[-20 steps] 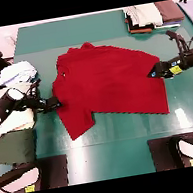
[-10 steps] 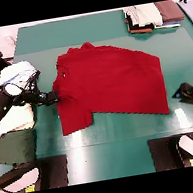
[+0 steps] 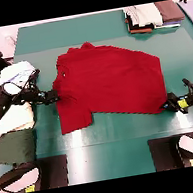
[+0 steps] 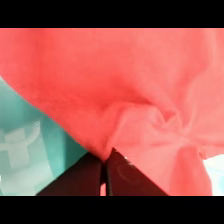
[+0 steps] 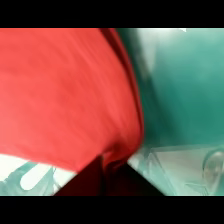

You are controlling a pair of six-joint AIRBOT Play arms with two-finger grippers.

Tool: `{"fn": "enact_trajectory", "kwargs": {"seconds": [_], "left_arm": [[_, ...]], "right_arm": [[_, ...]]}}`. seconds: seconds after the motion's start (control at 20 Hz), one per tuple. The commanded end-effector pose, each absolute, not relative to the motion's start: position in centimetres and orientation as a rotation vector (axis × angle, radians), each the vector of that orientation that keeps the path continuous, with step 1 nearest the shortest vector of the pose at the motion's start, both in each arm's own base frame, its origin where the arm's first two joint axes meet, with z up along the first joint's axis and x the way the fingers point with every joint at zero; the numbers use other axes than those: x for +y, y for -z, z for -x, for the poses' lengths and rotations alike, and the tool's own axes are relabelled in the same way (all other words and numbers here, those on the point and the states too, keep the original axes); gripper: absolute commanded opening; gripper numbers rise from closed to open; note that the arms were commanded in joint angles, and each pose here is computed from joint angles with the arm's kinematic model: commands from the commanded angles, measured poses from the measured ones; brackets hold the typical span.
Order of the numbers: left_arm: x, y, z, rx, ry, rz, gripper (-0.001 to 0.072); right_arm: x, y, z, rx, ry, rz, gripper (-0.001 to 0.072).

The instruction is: Fold the shirts.

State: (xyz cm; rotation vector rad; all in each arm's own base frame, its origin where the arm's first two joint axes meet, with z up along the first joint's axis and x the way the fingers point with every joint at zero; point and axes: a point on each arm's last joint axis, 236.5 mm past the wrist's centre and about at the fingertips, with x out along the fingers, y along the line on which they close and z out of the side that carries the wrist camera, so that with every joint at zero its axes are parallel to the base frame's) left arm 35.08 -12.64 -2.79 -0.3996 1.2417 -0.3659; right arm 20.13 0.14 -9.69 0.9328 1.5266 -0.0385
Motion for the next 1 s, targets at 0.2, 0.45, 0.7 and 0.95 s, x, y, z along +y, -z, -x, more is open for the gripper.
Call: {"fn": "enact_trajectory", "kwargs": {"seconds": [0.2, 0.45, 0.7, 0.95], "left_arm": [[-12.9, -7.7, -36.9, 0.978, 0.405, 0.379, 0.0023], [-12.5, -34.4, -33.7, 0.345, 0.486, 0.280, 0.0022], [-11.5, -55.6, -20.3, -0.210, 0.539, 0.201, 0.0022], [-8.0, -61.0, -15.4, -0.382, 0.396, 0.140, 0.0021]], "right_arm": [[4.1, 1.9, -26.6, 1.389, -0.235, -0.653, 0.0018], [5.3, -23.5, -33.0, 0.709, -0.335, -0.272, 0.0017], [4.1, -44.3, -26.4, 0.187, -0.206, -0.072, 0.0017], [2.0, -49.5, -21.5, 0.117, -0.064, 0.000, 0.0016]]}}
